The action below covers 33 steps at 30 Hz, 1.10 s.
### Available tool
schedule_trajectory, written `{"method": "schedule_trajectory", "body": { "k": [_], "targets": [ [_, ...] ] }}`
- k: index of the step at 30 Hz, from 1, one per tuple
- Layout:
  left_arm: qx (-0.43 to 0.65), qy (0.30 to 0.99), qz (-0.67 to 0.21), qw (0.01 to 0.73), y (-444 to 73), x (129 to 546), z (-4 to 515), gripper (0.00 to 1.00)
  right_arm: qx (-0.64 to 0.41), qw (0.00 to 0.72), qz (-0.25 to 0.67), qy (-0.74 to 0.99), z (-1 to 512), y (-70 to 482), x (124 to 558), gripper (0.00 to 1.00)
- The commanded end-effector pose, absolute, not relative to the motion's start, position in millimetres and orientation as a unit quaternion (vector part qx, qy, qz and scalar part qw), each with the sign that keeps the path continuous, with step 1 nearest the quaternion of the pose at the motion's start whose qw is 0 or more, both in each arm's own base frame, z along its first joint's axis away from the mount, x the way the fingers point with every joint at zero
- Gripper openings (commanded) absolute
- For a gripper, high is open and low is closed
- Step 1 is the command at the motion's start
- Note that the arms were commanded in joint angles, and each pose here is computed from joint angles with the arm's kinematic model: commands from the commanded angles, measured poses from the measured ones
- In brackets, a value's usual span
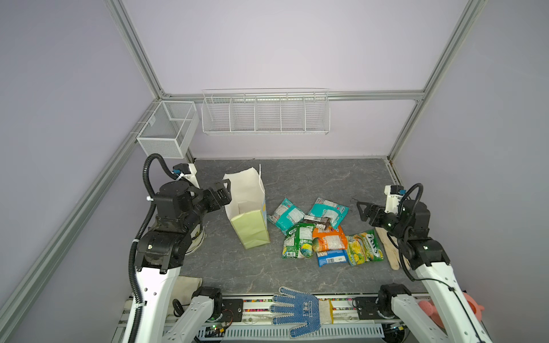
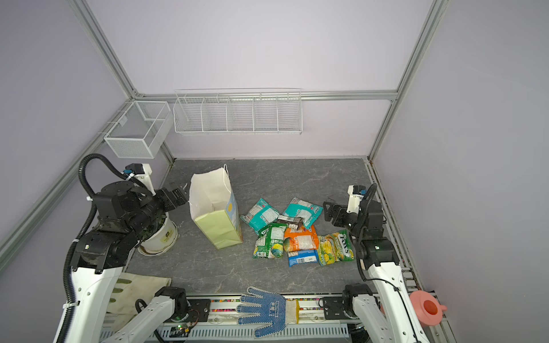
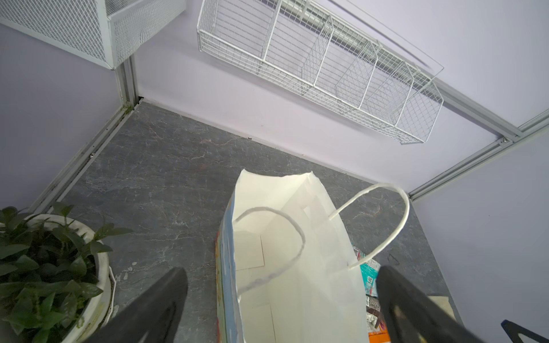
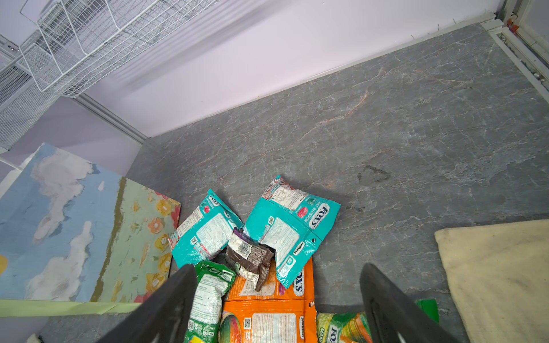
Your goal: Place the snacks into the paper bag
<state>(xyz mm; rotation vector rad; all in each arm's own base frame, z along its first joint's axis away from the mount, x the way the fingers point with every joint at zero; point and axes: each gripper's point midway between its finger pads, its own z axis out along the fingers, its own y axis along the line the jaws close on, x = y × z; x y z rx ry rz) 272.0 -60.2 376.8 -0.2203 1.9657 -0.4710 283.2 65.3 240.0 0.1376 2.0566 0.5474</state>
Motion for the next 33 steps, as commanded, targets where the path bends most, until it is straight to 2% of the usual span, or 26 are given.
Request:
{"method": "schedule_trajectory", "body": {
  "k": [1,18,33],
  "targets": [
    [-0.083,0.847,-0.202,0.484,-68,271,351,0.99,0.043,0.489,0.235,0.839,249,71,279,0.89],
    [-0.078,0.881,-0.167,0.435,-73,284,296,0.99,0.036,0.484,0.241,0.841,252,74,277,0.89],
    [-0.082,0.895,-0.151,0.411,-74,299,270,0.68,0.036,0.476,0.237,0.846,250,74,274,0.89]
  ]
}}
